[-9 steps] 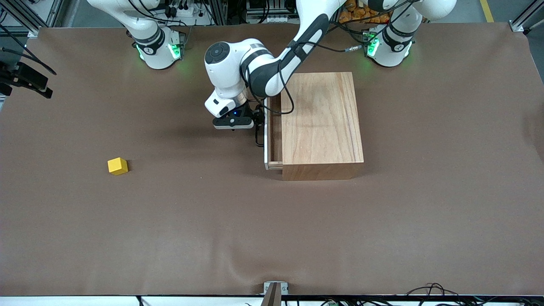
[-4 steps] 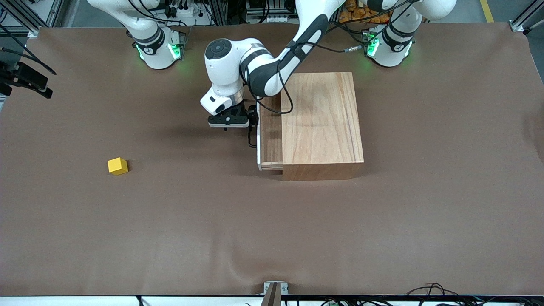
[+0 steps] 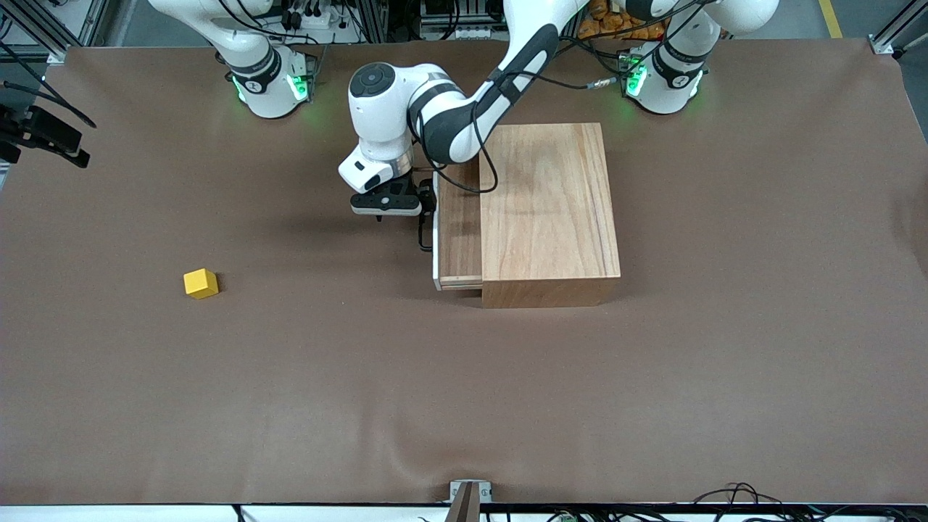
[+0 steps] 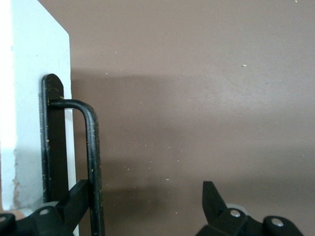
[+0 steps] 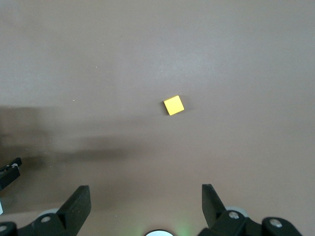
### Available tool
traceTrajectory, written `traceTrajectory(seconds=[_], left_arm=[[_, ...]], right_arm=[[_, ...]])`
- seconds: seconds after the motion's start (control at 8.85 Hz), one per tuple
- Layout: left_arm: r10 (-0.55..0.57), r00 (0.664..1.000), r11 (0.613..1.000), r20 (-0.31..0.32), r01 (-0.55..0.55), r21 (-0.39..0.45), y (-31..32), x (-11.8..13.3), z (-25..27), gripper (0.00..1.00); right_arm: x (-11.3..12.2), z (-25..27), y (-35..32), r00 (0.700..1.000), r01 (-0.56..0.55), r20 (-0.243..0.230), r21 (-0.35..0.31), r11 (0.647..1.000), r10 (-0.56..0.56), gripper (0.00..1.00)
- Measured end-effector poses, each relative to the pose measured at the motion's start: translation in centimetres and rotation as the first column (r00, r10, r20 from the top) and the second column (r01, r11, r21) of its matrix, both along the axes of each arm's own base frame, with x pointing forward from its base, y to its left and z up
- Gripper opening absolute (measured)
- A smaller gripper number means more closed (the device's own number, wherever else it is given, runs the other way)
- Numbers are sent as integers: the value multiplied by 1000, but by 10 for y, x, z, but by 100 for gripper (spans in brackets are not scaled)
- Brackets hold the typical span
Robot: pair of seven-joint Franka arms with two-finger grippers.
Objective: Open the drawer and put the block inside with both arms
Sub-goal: 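Pull the drawer handle outward with the left gripper, opening the drawer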
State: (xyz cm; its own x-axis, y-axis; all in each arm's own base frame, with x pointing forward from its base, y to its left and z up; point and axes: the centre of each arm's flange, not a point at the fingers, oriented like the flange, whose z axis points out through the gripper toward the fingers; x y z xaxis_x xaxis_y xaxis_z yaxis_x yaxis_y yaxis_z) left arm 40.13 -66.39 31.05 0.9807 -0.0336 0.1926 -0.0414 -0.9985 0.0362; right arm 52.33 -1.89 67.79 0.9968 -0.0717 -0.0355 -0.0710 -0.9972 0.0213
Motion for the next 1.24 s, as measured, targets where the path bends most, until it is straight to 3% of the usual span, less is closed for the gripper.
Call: traceTrajectory(seconds=[1.24], left_arm=[[-3,1000,999,18,4,-51,-10,-6,0,100]], right_arm=[[0,0,-3,1000,6,-2,0,1000,-6,100]])
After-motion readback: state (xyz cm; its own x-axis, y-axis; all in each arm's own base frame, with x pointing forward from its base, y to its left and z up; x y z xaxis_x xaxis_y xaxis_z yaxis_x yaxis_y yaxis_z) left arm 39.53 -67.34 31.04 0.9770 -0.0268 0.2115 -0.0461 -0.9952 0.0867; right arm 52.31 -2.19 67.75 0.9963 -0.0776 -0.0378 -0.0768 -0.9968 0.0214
